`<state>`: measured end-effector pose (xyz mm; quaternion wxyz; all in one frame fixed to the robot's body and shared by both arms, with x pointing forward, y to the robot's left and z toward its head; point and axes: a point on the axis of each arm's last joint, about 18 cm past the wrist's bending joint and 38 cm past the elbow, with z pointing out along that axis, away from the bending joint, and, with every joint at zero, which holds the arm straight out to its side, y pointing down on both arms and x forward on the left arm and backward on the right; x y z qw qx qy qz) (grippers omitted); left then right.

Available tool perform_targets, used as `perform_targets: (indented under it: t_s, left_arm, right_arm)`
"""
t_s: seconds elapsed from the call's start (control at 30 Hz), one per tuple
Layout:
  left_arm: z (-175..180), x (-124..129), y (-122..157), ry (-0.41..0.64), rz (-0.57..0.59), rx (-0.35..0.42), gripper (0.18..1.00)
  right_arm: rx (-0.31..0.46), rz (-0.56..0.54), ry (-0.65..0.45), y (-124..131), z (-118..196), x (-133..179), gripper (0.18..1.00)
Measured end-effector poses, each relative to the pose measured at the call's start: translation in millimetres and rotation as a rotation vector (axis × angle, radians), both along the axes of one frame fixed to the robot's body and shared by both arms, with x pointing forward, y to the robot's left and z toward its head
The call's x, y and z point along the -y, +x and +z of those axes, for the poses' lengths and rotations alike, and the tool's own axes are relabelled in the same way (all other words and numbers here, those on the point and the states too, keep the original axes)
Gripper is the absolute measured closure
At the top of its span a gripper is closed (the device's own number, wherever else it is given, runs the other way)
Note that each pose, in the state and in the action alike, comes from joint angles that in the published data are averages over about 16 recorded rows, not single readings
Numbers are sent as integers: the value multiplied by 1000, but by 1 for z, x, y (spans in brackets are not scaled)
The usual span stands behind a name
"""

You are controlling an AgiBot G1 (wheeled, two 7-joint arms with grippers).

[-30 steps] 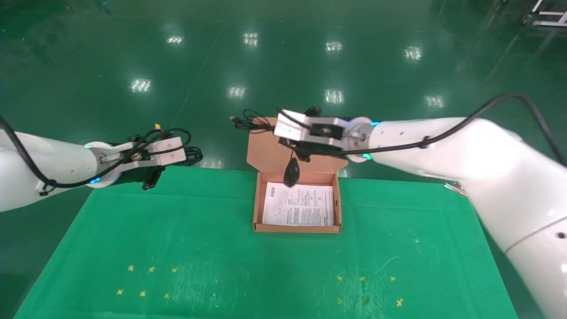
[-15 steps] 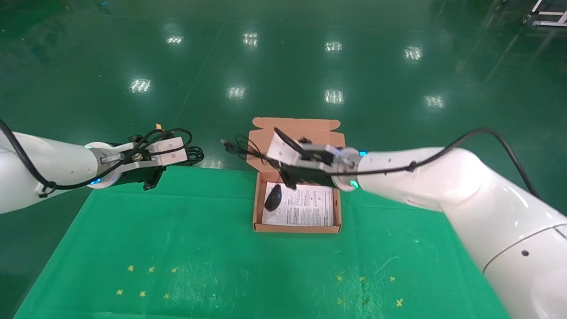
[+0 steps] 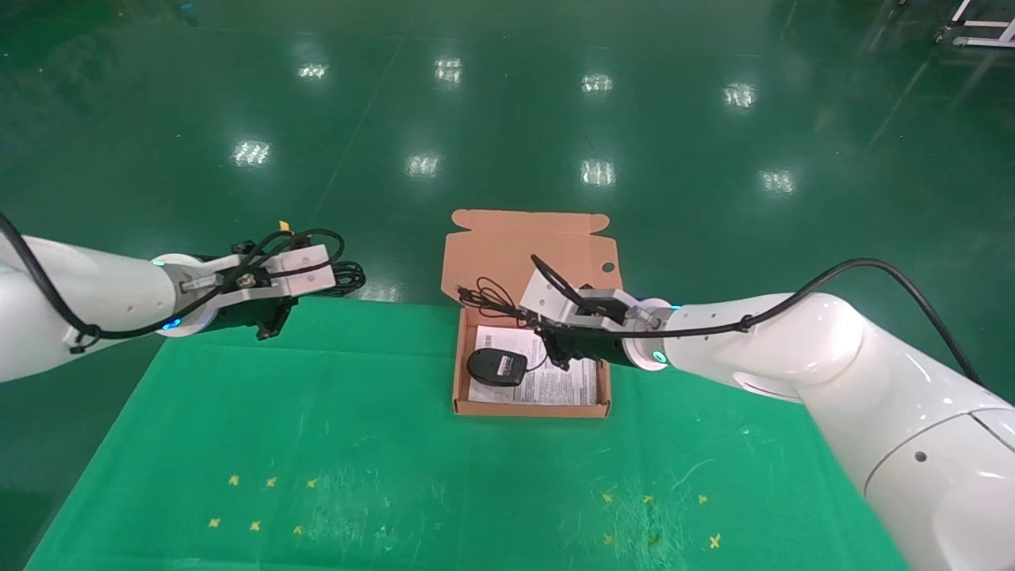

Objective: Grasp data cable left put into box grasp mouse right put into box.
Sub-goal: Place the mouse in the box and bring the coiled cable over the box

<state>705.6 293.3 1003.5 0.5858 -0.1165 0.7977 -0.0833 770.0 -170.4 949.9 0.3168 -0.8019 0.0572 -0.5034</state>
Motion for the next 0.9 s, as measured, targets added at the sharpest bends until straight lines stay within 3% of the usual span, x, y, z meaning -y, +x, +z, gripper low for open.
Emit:
perform_targets:
  t_s: [0.3,0.57,0.9]
  left_arm:
    - [-7,17,3,17,-44,-4,920]
    - [-24,58,12,58,-140,-6,920]
    - [-57,124,28,112,-271,12,920]
  right_arm:
    - [6,-4,4,-1,2,8,946]
    - [19,-16,21,-6,10,28,878]
    - [63,-61,32,-18,32,72,685]
